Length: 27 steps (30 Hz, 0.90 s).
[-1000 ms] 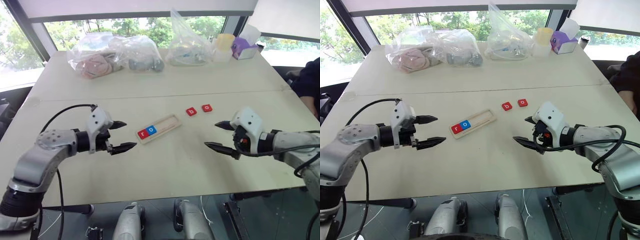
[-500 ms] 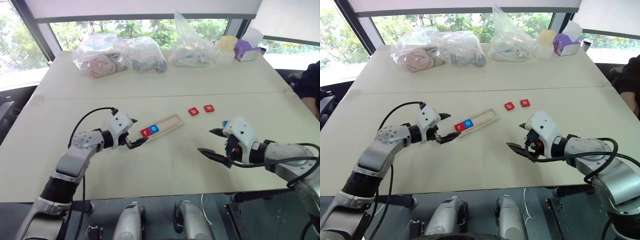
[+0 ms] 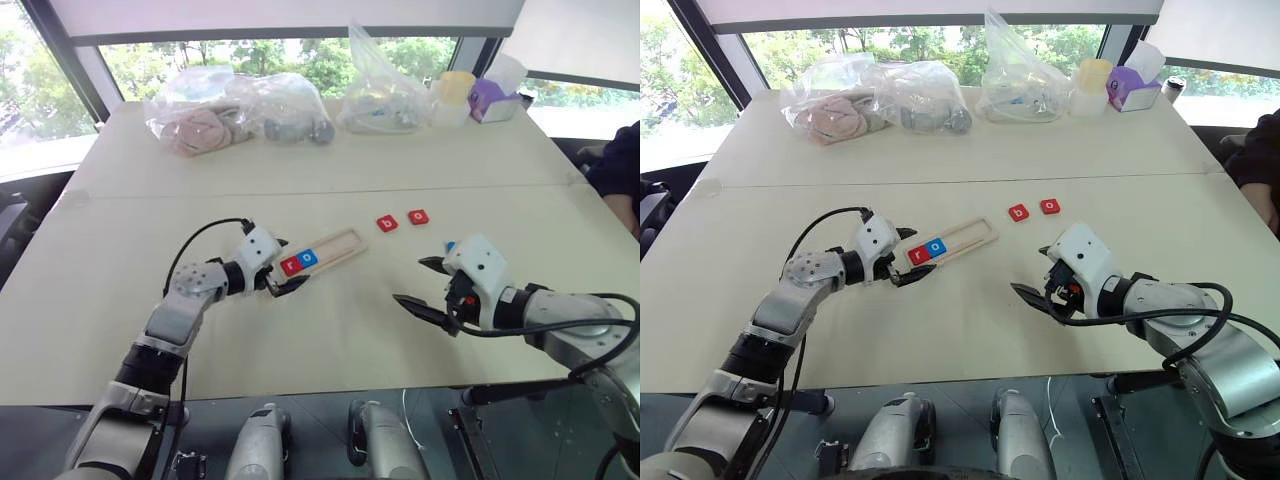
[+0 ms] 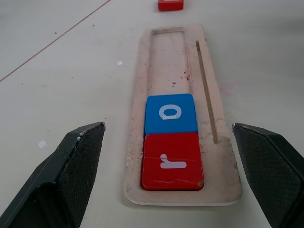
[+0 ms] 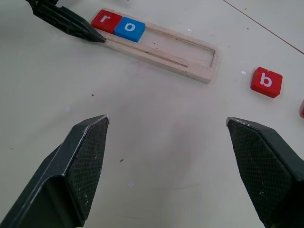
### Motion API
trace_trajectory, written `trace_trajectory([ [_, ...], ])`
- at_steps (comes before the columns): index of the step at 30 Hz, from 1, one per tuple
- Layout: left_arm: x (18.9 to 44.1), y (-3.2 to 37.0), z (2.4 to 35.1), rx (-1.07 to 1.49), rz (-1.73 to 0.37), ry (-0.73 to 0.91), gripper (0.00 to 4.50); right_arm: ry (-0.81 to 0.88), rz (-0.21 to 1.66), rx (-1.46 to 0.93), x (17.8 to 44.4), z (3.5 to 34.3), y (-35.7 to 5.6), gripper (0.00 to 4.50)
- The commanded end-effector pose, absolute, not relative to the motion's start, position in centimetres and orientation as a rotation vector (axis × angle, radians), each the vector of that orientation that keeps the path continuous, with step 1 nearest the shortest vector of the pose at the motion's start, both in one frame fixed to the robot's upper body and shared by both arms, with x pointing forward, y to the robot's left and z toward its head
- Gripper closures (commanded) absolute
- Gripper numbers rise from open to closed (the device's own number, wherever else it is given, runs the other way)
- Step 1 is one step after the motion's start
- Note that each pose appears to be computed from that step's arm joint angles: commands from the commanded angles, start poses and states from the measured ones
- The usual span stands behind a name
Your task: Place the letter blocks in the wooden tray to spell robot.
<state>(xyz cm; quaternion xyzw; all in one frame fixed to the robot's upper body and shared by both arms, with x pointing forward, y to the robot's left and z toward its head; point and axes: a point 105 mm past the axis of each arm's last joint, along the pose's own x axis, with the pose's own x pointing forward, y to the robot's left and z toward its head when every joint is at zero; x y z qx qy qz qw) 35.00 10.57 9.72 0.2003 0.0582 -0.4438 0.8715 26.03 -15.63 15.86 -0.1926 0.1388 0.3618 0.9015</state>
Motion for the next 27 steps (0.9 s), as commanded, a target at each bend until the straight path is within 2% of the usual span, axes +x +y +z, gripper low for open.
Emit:
trace_trajectory([
  [1,35.3,10.1,10.1,0.451,-0.938,0.093,0.00,0.234,0.753,-0.422,26.0,16.8,-15.1,0.45],
  [16,35.3,10.4,7.8,0.498,-0.937,0.174,0.00,0.230,0.747,-0.429,26.0,16.9,-14.9,0.45],
  [19,34.9,10.7,7.5,0.491,-0.951,0.189,0.79,0.230,0.745,-0.431,26.0,16.9,-15.0,0.39],
  [22,34.6,11.1,7.4,0.503,-0.953,0.201,2.02,0.231,0.746,-0.432,26.1,16.9,-14.9,0.39],
  [27,33.7,11.4,7.0,0.522,-0.991,0.222,2.01,0.234,0.747,-0.435,26.0,16.9,-15.0,0.39],
])
